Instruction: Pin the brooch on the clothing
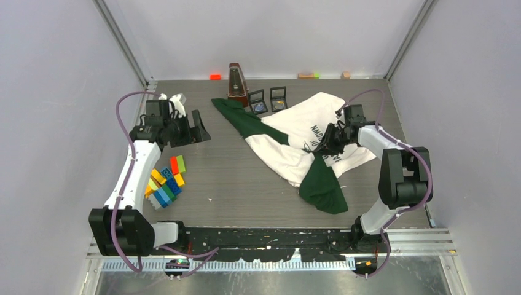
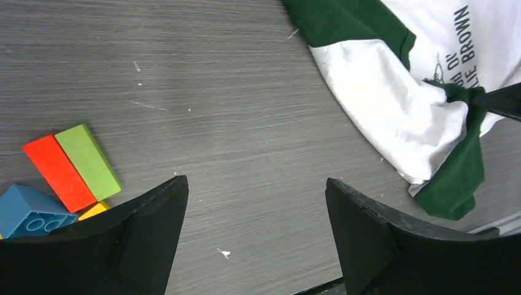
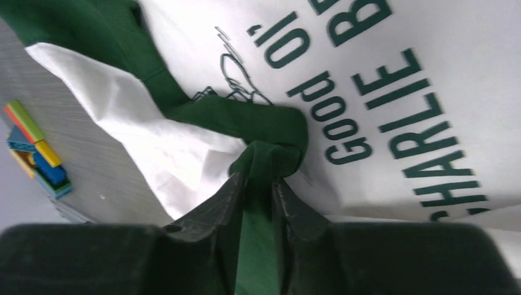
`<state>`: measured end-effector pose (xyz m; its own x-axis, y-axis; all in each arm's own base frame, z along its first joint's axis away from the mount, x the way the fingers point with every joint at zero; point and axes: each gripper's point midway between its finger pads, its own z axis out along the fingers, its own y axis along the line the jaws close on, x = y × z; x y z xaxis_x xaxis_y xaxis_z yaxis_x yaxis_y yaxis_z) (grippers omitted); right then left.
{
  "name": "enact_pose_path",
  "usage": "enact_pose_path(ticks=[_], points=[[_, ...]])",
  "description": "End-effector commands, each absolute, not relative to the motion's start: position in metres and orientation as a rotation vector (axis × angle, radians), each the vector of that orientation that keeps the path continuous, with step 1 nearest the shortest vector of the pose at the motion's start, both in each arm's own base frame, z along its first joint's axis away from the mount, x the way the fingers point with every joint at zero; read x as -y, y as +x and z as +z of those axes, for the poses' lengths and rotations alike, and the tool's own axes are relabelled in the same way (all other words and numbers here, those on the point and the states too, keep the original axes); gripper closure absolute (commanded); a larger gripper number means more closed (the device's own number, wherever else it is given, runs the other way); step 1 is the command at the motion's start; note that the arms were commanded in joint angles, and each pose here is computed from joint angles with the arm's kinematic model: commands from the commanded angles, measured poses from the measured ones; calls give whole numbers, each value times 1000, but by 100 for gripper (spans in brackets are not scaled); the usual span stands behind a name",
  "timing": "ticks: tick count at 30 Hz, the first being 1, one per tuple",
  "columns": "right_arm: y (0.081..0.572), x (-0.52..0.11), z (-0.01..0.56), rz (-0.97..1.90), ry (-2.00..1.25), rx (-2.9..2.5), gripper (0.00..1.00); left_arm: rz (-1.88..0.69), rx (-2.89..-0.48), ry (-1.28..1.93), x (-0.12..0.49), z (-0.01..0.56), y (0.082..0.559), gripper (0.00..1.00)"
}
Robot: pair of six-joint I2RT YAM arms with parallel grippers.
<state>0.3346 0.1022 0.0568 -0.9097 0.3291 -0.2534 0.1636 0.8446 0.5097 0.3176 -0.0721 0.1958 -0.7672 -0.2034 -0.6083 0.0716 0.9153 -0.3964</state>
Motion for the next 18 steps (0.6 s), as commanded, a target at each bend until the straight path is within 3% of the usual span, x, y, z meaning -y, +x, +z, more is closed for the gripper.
enact_pose_path(ticks=[1, 2, 4, 9, 18], points=[[345, -129, 77, 830, 254, -2615, 80, -459, -2357, -59, 62, 198, 322, 17], [344, -133, 79, 836, 244, -2616, 91, -452, -2359, -52, 62, 198, 321, 19], [340, -143, 85, 848, 207, -2604, 98, -414, -2354, -54, 57, 198, 320, 20], [312, -187, 104, 897, 37, -2581, 99, -335, -2324, -72, 46, 206, 318, 23], [219, -342, 88, 1068, -443, -2556, 99, -304, -2290, -79, 41, 212, 315, 28]])
